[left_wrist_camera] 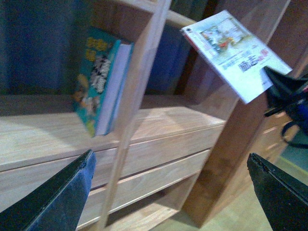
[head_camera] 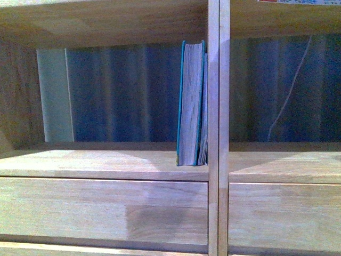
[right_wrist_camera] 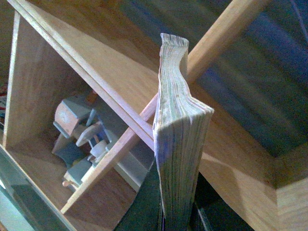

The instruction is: Organize books on shelf

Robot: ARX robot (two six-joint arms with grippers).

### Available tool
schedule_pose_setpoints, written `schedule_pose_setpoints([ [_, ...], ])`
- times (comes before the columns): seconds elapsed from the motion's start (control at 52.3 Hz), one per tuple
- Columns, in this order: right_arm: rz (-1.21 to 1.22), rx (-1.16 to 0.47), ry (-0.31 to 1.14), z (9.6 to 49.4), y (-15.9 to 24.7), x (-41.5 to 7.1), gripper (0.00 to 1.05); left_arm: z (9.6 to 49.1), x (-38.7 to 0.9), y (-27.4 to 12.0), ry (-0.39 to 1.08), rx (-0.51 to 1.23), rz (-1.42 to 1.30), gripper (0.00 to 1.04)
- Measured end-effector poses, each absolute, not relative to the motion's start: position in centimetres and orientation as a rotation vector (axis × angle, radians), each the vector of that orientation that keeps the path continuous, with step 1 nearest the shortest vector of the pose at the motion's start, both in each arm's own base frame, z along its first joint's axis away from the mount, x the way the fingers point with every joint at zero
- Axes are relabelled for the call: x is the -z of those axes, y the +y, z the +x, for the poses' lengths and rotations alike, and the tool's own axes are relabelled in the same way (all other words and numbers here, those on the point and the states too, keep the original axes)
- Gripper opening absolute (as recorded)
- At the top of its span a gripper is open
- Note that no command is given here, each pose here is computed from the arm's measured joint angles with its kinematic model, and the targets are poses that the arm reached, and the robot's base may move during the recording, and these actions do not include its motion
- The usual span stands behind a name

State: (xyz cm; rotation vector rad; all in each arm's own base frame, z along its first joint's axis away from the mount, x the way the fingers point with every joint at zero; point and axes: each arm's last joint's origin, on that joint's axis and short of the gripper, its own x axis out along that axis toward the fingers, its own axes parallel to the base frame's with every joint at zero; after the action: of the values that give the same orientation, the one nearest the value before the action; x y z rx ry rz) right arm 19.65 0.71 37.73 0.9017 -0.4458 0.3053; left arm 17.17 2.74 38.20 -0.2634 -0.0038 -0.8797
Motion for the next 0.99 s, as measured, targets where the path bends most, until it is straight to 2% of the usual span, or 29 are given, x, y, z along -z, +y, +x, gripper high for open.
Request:
schedule_pose_setpoints([
  [0.401, 0.947, -0.460, -0.443, 18.7, 4.6, -40.4, 0.07, 21.3, -40.7, -4.7, -0.026, 1.259, -0.650, 0.97],
  [0.688, 0.958, -0.510, -0.426, 18.2, 5.5, -40.6, 0.07, 23.7, -41.2, -9.1, 0.020, 1.291, -0.812, 0.97],
  [0.994, 0.983, -0.577, -0.430, 16.5, 6.3, -41.3, 0.07, 24.8, -40.8, -10.5, 0.049, 1.293, -0.804, 0.97],
])
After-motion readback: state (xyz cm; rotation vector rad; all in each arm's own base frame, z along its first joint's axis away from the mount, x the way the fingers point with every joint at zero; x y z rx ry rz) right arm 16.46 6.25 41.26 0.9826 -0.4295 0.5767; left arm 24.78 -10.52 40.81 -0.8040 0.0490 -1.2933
